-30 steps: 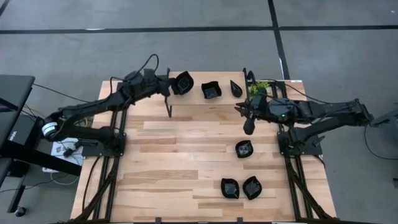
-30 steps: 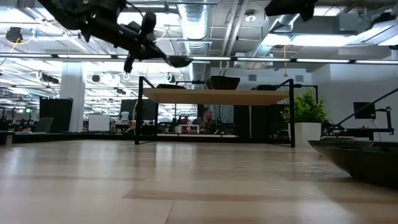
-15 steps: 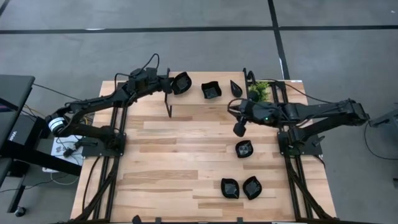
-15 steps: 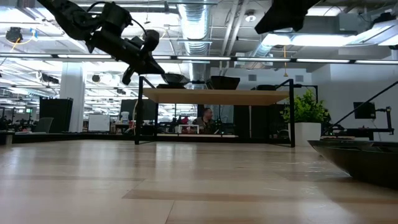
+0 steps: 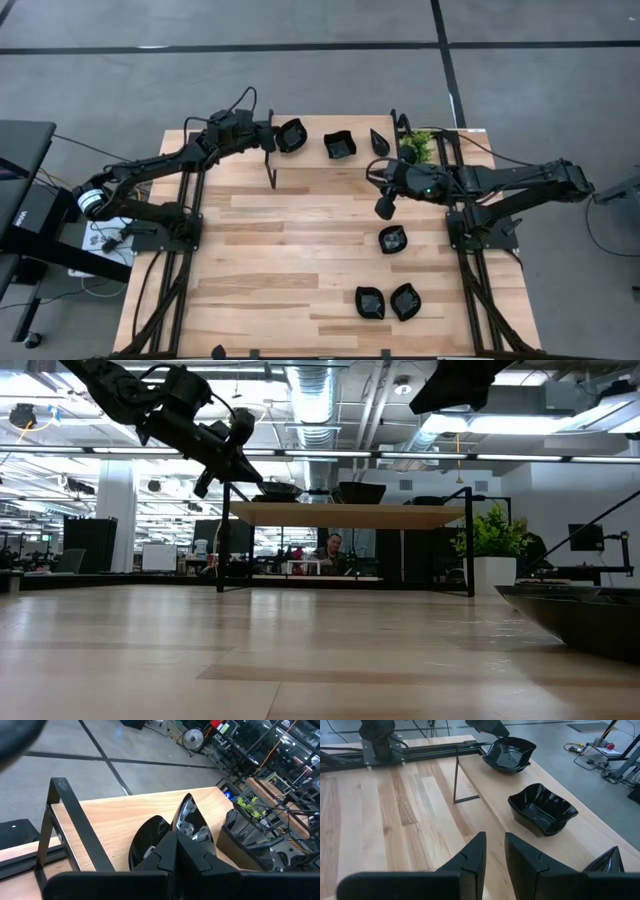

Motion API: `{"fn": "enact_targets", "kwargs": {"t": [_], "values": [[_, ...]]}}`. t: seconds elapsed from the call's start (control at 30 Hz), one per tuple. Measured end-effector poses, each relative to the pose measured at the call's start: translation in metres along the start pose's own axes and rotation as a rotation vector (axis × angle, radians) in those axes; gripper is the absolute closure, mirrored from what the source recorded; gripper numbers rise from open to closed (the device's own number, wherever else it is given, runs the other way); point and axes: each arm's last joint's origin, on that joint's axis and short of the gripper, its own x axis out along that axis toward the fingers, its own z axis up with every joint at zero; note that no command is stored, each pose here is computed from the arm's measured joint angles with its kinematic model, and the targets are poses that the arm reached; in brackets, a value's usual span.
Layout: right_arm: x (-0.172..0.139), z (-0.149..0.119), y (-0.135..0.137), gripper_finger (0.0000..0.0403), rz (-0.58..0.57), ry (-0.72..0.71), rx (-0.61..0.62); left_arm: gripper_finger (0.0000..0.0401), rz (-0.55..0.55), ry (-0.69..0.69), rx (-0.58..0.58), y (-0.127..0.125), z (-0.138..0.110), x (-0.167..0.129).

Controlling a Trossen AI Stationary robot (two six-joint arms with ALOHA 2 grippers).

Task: Pick & Place Mini shaped plates
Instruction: Stack the black leaf shaped plate on top of the black leaf shaped plate on the shelf

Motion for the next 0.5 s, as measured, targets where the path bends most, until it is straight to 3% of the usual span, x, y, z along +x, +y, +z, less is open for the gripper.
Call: {"fn": "enact_targets", "kwargs": {"t": [0.5], "values": [[0.0000,0.0000,0.0001,0.0338,0.001,0.000,0.000,0.0395,0.000,-0.001,0.008,-0.0001,0.0000,0.0000]]}}
